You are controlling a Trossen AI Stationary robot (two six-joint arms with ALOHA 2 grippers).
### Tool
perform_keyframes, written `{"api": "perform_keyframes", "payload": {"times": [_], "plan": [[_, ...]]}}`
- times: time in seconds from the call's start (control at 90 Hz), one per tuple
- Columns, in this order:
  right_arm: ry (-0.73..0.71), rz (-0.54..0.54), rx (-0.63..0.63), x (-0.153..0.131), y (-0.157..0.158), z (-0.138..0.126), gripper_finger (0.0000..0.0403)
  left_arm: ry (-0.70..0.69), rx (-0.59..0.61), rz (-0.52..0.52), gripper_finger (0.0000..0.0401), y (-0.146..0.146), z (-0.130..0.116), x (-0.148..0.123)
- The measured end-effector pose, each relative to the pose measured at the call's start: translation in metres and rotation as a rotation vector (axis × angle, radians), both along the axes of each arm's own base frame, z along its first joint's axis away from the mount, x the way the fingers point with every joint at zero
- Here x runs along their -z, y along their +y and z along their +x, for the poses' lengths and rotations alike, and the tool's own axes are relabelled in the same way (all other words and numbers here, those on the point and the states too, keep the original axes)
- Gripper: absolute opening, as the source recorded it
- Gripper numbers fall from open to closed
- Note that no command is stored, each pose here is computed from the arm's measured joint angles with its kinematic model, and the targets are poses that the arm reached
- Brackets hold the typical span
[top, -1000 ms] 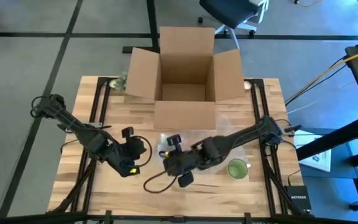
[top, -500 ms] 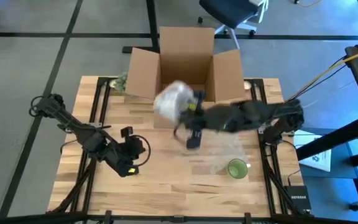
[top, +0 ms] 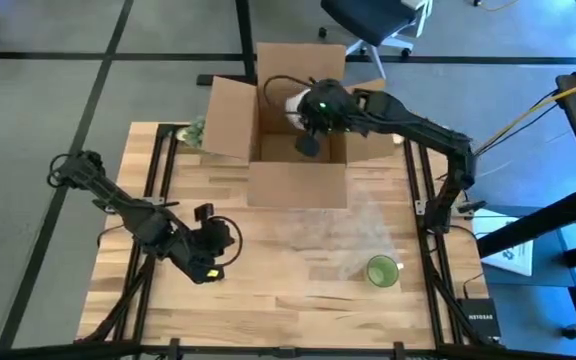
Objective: Wrap mug
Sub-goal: Put the wrapped white mug into the box
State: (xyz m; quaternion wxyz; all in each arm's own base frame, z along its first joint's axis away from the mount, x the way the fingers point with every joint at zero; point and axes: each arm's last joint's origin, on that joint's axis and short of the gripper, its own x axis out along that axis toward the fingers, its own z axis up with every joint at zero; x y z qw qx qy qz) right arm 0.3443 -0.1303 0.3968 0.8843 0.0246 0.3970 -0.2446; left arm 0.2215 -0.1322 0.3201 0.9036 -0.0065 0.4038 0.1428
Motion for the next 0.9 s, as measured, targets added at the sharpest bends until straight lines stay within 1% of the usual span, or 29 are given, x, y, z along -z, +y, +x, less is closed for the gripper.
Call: {"api": "perform_keyframes", "payload": {"times": [0.122, 0.2, 0.278, 0.433, 0.667, 0.756, 0.822, 0.9], "plan": [[0.039, 0.085, 0.017, 0.033, -0.014, 0.004, 0.0010, -0.001, -0.002, -0.002, 0.0000, 0.000, 0.000, 0.000], [0.054, 0.123, 0.005, 0.056, -0.015, 0.008, 0.0010, -0.001, -0.003, -0.002, 0.0000, 0.000, 0.000, 0.000], [0.042, 0.140, -0.018, 0.070, -0.014, 0.011, 0.0010, -0.002, -0.006, -0.005, 0.0000, 0.000, 0.000, 0.000], [0.081, 0.179, -0.033, 0.102, -0.013, 0.011, 0.0010, -0.007, -0.016, -0.014, 0.0000, 0.000, 0.000, 0.000], [0.114, 0.205, -0.043, 0.131, -0.012, 0.008, 0.0010, -0.012, -0.020, -0.021, 0.0000, 0.000, 0.000, 0.000], [0.108, 0.208, -0.043, 0.135, -0.012, 0.008, 0.0010, -0.011, -0.017, -0.019, 0.0000, -0.001, 0.000, 0.000], [0.101, 0.230, -0.059, 0.138, -0.011, 0.008, 0.0011, -0.010, -0.015, -0.018, 0.0000, -0.001, 0.000, 0.000], [0.100, 0.257, -0.066, 0.145, -0.010, 0.007, 0.0022, -0.010, -0.014, -0.017, 0.0000, -0.001, 0.000, 0.000]]}}
